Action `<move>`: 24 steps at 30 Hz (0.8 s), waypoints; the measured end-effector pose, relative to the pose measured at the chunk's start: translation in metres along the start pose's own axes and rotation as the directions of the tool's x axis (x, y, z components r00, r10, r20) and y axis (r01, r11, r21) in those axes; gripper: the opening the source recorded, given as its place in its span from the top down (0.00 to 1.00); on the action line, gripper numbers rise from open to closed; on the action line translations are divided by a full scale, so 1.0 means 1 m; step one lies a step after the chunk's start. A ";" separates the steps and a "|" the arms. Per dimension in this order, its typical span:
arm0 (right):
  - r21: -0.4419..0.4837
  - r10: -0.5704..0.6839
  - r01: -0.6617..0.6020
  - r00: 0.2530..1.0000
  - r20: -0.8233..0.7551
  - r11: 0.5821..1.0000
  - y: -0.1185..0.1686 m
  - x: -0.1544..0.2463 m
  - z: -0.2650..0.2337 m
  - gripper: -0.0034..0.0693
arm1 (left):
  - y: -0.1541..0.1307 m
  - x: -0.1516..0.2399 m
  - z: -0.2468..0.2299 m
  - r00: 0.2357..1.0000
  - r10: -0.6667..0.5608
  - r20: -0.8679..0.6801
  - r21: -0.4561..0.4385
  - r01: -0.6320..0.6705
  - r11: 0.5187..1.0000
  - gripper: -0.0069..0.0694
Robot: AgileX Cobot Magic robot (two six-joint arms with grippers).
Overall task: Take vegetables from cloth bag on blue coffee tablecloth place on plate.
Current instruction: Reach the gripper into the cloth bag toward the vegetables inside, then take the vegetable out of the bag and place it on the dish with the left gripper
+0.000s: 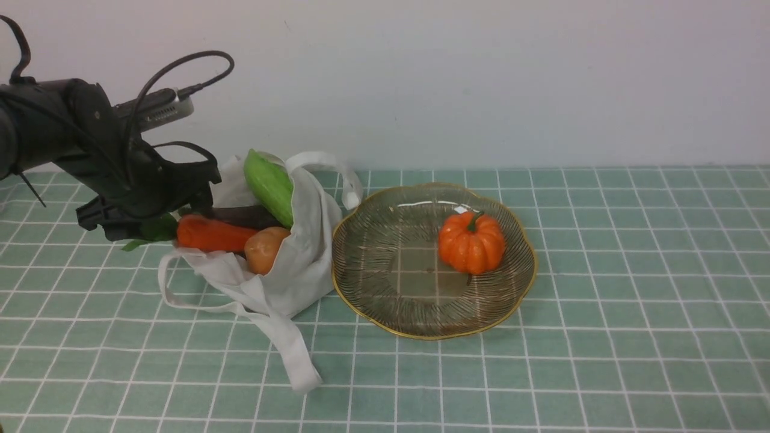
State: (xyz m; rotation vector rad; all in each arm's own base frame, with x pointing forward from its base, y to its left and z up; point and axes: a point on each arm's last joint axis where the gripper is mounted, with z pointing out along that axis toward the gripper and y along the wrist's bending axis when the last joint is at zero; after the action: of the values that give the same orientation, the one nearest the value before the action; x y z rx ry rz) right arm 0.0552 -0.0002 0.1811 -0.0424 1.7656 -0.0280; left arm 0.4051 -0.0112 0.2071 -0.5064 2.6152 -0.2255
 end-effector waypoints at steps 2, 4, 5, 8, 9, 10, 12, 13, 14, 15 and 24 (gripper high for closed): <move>0.000 0.000 0.000 1.000 0.000 1.000 0.000 0.000 0.000 0.97 | 0.000 0.001 0.002 1.000 -0.009 -0.007 0.004 0.009 1.000 0.15; 0.000 0.000 0.000 1.000 0.000 1.000 0.000 0.000 0.000 0.97 | 0.000 0.001 0.003 1.000 -0.010 -0.008 0.004 0.010 1.000 0.19; 0.000 0.000 0.000 1.000 0.000 1.000 0.000 0.000 0.000 0.97 | 0.000 0.001 0.003 1.000 -0.007 -0.008 0.002 0.007 1.000 0.22; 0.000 0.000 0.000 1.000 0.000 1.000 0.000 0.000 0.000 0.97 | 0.002 0.000 0.003 1.000 0.027 -0.002 -0.016 -0.027 1.000 0.44; 0.000 0.000 0.000 1.000 0.000 1.000 0.000 0.000 0.000 0.97 | 0.002 0.000 0.003 0.999 0.034 -0.001 -0.020 -0.034 0.999 0.49; 0.000 0.000 0.000 1.000 0.000 1.000 0.000 0.000 0.000 0.97 | 0.003 0.000 0.003 0.999 0.048 0.001 -0.029 -0.048 0.998 0.61; 0.000 0.000 0.000 1.000 0.000 1.000 0.000 0.000 0.000 0.97 | 0.004 0.000 0.003 0.998 0.068 0.004 -0.042 -0.067 0.997 0.76; 0.000 0.000 0.000 1.000 0.000 1.000 0.000 0.000 0.000 0.97 | 0.004 -0.001 0.003 0.997 0.077 0.006 -0.047 -0.077 0.996 0.81; 0.000 0.000 0.000 1.000 0.000 1.000 0.000 0.000 0.000 0.97 | 0.005 -0.001 0.002 0.997 0.083 0.005 -0.051 -0.083 0.995 0.82; 0.000 0.000 0.000 1.000 0.000 1.000 0.000 0.000 0.000 0.97 | 0.005 -0.001 -0.001 0.995 0.100 0.005 -0.057 -0.100 0.993 0.86; 0.000 0.000 0.000 1.000 0.000 1.000 0.000 0.000 0.000 0.97 | 0.000 -0.006 -0.043 0.987 0.149 0.068 -0.048 -0.146 0.988 0.92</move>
State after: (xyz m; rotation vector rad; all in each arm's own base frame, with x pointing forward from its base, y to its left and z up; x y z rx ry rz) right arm 0.0552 -0.0002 0.1811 -0.0424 1.7656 -0.0280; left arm 0.3897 -0.0054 0.2476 -0.3267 2.5781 -0.1016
